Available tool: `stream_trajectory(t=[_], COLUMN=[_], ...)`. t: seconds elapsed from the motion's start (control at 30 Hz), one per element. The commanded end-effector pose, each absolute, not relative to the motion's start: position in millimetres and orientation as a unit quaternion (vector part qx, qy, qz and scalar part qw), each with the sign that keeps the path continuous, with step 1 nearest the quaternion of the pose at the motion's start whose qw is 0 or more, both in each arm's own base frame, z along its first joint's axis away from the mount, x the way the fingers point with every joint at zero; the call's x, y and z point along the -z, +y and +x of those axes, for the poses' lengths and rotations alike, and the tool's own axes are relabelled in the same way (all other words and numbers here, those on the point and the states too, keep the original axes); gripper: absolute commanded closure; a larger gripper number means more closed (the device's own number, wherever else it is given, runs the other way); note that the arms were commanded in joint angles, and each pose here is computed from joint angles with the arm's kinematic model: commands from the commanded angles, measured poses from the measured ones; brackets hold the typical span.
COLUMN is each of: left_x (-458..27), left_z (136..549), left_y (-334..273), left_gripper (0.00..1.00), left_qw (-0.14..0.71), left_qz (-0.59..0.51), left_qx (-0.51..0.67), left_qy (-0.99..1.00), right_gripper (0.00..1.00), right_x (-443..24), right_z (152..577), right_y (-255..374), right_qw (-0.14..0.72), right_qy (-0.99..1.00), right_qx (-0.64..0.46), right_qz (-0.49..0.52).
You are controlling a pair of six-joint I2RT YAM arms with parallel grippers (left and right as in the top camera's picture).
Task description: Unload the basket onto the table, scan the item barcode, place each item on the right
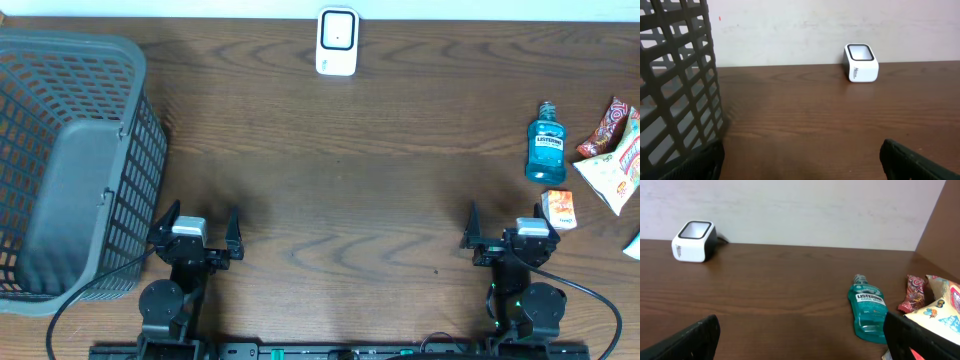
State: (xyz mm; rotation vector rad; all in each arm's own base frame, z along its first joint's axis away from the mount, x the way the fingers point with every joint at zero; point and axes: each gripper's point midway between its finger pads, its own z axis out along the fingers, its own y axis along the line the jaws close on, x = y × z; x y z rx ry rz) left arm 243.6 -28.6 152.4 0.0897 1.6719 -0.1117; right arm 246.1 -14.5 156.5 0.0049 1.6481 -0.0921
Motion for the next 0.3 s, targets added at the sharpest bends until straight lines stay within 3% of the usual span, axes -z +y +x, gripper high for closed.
stream_trajectory(t=[0.0,0.27], left_x=[-138.3,-138.3], left_z=[242.4,242.4], left_y=[-29.5,-29.5], left_gripper=[0.01,0.01], left_qw=[0.651,0.651], left_qz=[0.045,0.045], left_qx=[0.048,0.048], left_qy=[0.756,0.756], right_gripper=[0.01,0.01], right_x=[-155.8,-155.7], right_z=[246.0,246.0], right_y=[-14.2,-14.1], right_qw=[0.678,0.677], right_qy=[0.734,0.734], right_qx=[0.043,0.042], right_qz=[-0.002,-0.002])
